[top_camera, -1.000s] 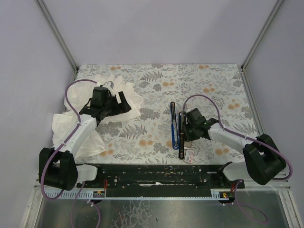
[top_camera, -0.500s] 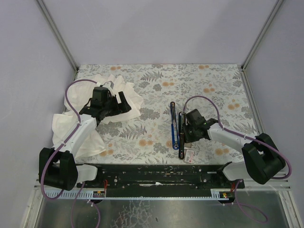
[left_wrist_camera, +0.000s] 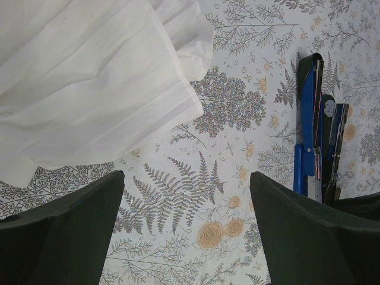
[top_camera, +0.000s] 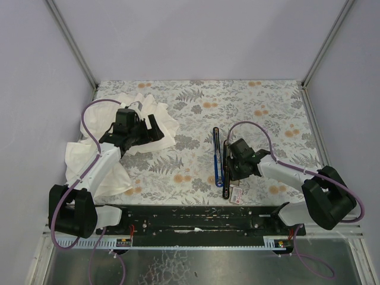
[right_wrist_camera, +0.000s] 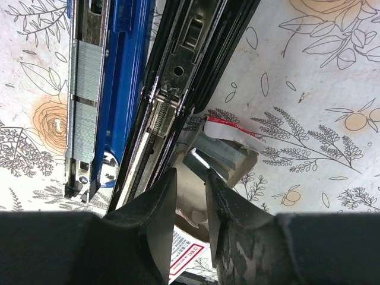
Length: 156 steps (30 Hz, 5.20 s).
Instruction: Load the staples into the stapler
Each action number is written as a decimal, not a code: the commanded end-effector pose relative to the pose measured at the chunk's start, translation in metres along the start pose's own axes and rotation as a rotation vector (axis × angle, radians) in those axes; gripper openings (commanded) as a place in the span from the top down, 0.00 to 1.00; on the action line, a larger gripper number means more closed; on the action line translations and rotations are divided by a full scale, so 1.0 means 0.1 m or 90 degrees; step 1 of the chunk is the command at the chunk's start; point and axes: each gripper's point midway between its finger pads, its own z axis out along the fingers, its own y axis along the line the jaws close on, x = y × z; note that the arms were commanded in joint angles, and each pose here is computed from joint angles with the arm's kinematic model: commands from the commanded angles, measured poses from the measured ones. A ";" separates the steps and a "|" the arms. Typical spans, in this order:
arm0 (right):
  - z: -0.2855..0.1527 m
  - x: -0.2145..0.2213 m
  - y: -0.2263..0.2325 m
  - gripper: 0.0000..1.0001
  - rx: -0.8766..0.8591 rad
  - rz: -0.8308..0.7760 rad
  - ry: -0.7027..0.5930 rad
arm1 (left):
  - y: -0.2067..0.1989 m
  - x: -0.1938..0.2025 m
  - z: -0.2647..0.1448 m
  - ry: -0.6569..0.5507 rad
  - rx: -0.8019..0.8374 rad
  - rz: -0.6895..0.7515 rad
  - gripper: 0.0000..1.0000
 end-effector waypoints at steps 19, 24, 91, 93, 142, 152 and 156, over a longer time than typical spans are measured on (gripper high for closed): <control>-0.14 -0.18 0.05 1.00 0.089 -0.003 -0.076 | -0.15 -0.20 -0.09 -0.058 0.045 0.022 0.14; -0.34 -0.36 0.25 1.00 0.011 0.024 -0.126 | -0.38 -0.18 -0.16 -0.073 0.110 0.022 0.15; -2.69 -1.15 1.67 0.88 -0.789 0.103 -0.397 | -2.61 0.61 -1.69 -0.026 0.757 -0.129 0.93; -2.66 -1.14 1.64 0.78 -0.769 0.104 -0.399 | -2.55 0.66 -1.59 -0.015 0.723 -0.133 0.94; -1.00 -0.66 0.65 0.47 -0.256 0.070 -0.255 | -1.19 2.57 0.31 0.309 0.032 0.070 0.58; -0.78 -0.55 0.64 0.48 -0.152 0.076 -0.199 | -1.26 2.17 0.23 0.237 0.098 0.032 0.43; -0.71 -0.51 0.83 0.48 -0.131 0.055 -0.182 | -0.96 1.58 0.22 0.172 0.073 0.027 0.33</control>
